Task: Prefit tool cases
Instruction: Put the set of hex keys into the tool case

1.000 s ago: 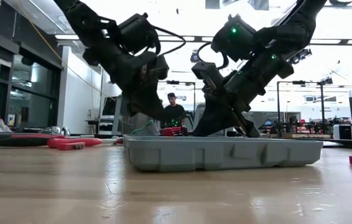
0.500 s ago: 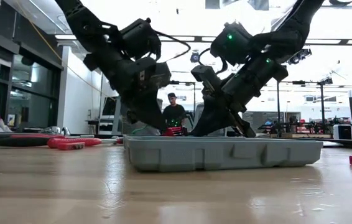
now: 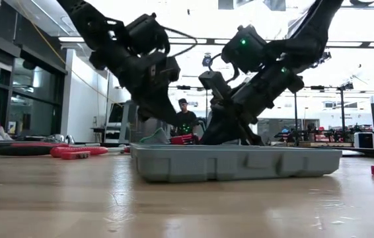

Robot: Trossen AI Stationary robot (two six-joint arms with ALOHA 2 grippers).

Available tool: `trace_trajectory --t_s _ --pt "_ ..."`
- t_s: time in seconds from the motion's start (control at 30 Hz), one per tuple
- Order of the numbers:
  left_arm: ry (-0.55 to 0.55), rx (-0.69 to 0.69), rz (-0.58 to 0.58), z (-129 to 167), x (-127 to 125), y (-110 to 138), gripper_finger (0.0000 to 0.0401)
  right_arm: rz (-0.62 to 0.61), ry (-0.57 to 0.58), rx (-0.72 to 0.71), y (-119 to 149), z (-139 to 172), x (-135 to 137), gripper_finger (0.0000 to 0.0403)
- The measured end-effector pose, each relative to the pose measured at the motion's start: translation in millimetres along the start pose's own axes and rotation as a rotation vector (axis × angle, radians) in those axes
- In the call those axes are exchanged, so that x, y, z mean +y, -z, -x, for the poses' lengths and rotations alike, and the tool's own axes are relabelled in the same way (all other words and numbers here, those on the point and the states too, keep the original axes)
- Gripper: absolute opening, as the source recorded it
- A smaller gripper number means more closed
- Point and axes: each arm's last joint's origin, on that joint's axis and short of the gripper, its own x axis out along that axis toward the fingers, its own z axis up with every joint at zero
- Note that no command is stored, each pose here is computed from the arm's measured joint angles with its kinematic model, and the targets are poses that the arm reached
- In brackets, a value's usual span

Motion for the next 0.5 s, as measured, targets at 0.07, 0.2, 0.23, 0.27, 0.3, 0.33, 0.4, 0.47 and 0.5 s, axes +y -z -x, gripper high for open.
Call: trace_trajectory --t_s 0.07,0.2,0.23,0.27,0.3,0.33,0.4,0.47,0.5 --pt "-0.008 -0.006 0.003 1 3 -1 0.0 -0.005 0.001 0.001 0 -1 -1 0.0" --pt "-0.007 -0.001 -0.006 -1 6 -1 0.0 0.004 -0.003 0.008 1 -1 0 0.0" --pt "-0.007 0.009 -0.005 -2 7 1 0.0 0.002 -0.003 0.009 1 -1 -1 0.0" --pt "-0.007 0.018 -0.008 -4 8 2 0.0 0.002 -0.004 0.01 1 -1 0 0.0" --pt "-0.007 0.022 -0.01 -6 8 3 0.0 0.002 -0.004 0.011 1 -1 -1 0.0" --pt "-0.008 0.031 -0.01 -8 9 5 0.0 0.001 -0.003 0.011 1 -1 -1 0.0" --pt "-0.005 0.042 -0.014 -12 10 7 0.0 0.001 -0.003 0.012 1 -1 -1 0.0" --pt "0.0 0.052 -0.014 -14 10 8 0.0 -0.005 -0.002 0.011 0 -1 -1 0.0" --pt "0.005 0.056 -0.015 -15 9 9 0.0 -0.01 -0.002 0.009 -1 -1 -2 0.0"
